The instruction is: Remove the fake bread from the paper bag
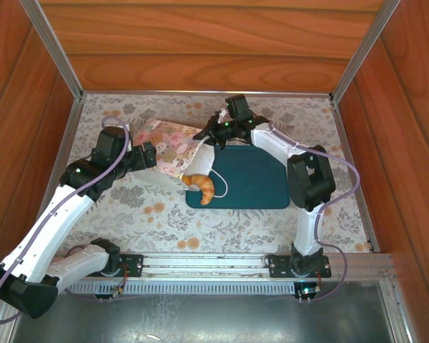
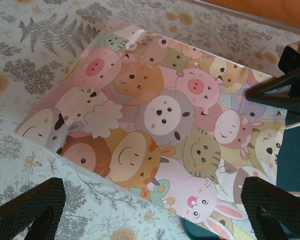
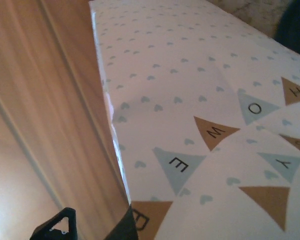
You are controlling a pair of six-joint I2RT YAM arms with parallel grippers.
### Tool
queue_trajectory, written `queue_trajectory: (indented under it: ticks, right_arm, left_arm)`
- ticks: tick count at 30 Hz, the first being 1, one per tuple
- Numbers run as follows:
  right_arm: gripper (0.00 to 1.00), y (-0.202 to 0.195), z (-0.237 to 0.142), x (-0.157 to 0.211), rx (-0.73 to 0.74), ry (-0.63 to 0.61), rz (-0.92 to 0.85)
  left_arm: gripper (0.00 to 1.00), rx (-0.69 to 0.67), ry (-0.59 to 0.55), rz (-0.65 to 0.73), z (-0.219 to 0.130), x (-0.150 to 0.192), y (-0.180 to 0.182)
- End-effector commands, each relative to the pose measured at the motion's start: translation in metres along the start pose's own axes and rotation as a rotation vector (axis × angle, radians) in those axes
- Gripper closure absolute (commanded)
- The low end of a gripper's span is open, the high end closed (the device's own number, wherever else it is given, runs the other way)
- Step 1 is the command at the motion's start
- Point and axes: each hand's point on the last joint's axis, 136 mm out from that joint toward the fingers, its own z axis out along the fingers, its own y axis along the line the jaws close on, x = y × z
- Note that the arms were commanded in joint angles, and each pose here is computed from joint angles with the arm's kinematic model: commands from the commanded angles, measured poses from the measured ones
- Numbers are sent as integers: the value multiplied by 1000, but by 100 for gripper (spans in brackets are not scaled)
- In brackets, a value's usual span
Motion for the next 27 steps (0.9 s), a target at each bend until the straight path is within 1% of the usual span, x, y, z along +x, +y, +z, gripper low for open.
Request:
queue_trajectory:
  ticks: [1,9,15,17,20,21,23,24,25,27]
  right_arm:
    - [99,11,19,12,-7,53,-27]
    - [100,33,51,25,3,115,-88]
    - [100,34,65,31,9,127,-78]
    - [97,31,64,31,20,124,-73]
    - [85,21,55,23,65,73,-76]
    - [77,19,51,22,78,62,-85]
    - [67,17,41,18,103,46,-97]
    - [60,17,32,16,114,31,-103]
    - [57,18,25,14,123,17,-114]
    - [45,23,3,9,143,-35,-148]
  left_arm:
    - [4,-22,-45,-17,-8,-5,9]
    - [4,-40,-115,-31,-25,-9,20]
    - [3,-4,-127,-21,-33,-12,15]
    - [3,10,-124,-17,-34,-11,13]
    - [3,47,-98,12,-33,-8,5]
    - [3,54,-92,17,-32,-8,3]
    - [3,77,-74,31,-31,-8,-3]
    - [4,91,-65,37,-30,-8,-6]
    - [3,104,-58,42,-30,-8,-10]
    - [4,146,-35,60,-28,-8,-20]
